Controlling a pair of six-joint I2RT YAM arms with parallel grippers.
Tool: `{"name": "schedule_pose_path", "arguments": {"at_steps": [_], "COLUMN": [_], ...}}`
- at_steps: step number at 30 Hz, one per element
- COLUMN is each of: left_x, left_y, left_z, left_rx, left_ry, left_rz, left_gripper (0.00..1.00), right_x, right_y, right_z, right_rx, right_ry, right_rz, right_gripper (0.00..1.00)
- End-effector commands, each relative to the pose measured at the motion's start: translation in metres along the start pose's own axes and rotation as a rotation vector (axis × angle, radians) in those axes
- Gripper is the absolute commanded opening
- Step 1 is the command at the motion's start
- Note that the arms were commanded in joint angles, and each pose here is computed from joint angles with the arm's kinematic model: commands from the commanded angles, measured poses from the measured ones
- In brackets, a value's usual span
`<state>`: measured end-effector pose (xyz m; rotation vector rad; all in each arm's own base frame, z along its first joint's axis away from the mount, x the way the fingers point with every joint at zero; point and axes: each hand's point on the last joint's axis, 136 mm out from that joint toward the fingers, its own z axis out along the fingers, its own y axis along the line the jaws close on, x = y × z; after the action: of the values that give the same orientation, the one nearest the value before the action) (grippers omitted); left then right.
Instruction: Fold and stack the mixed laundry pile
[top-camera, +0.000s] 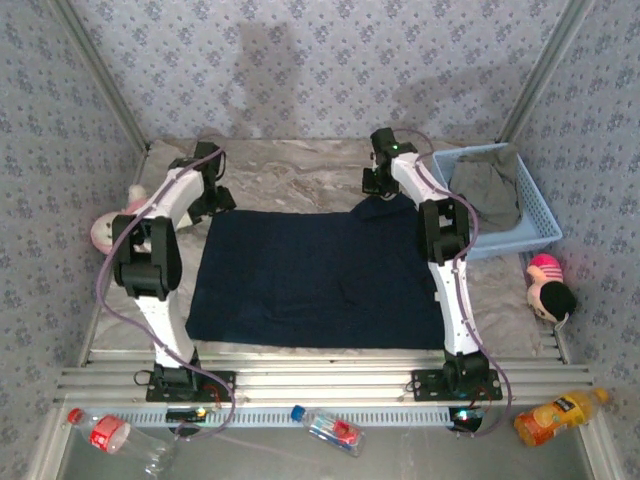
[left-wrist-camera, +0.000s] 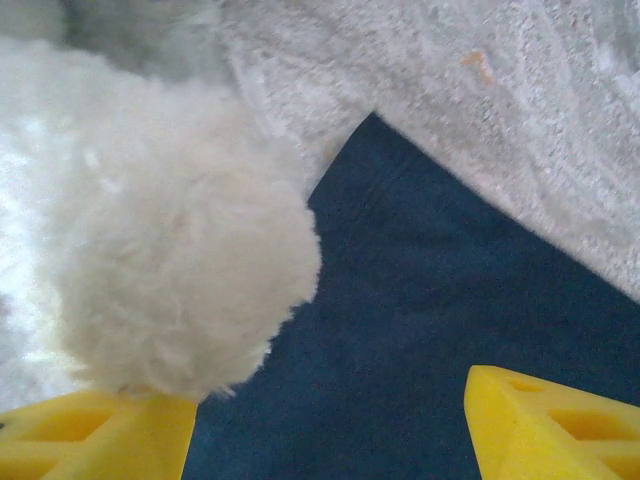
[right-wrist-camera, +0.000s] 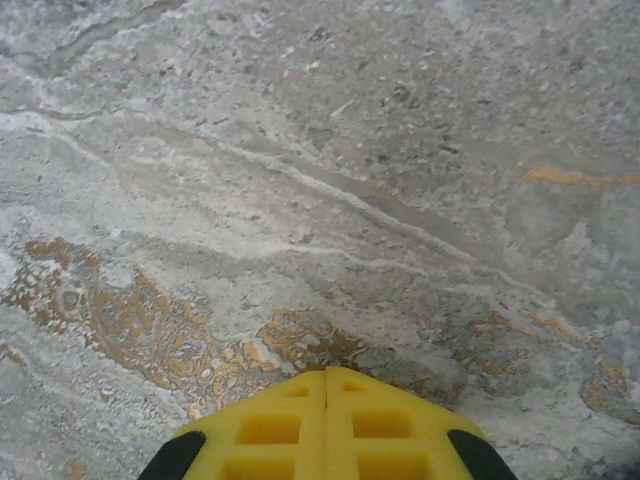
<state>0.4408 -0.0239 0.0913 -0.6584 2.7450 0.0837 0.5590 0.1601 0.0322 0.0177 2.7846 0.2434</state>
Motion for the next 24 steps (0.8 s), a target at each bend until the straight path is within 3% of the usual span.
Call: {"name": "schedule_pose_path", "arguments": {"at_steps": [1,8,16,24], "left_x": [-0.010,-0.024,-0.030,-0.046], "left_y": [-0.014,-0.028,-0.022,-0.026], "left_z": [0.006,0.021,0.066,0.079], "left_rx": [0.033,0.020,-0.099,-0.129], "left_ry": [0.021,0.008,0.042,0.041], "left_rz": [-0.002,-0.023,0.049,0.058], "left_gripper": [0.72,0.71,0.54,0.48], "right_x": [-0.021,-0.042,-0.036,-0.037], "right_y": [0.021,0.043,0.048,0.049], "right_z": [-0.034,-0.084,-0.081,-0.080], "right_rx": [-0.071,-0.167,-0.214,-0.243], "right_ry": [-0.070,-0.162,-0.134,-0.133], "right_rz": [-0.003,-0.010,0.009,0.019], "right_gripper": [0.00,0.00,0.00,0.00]}}
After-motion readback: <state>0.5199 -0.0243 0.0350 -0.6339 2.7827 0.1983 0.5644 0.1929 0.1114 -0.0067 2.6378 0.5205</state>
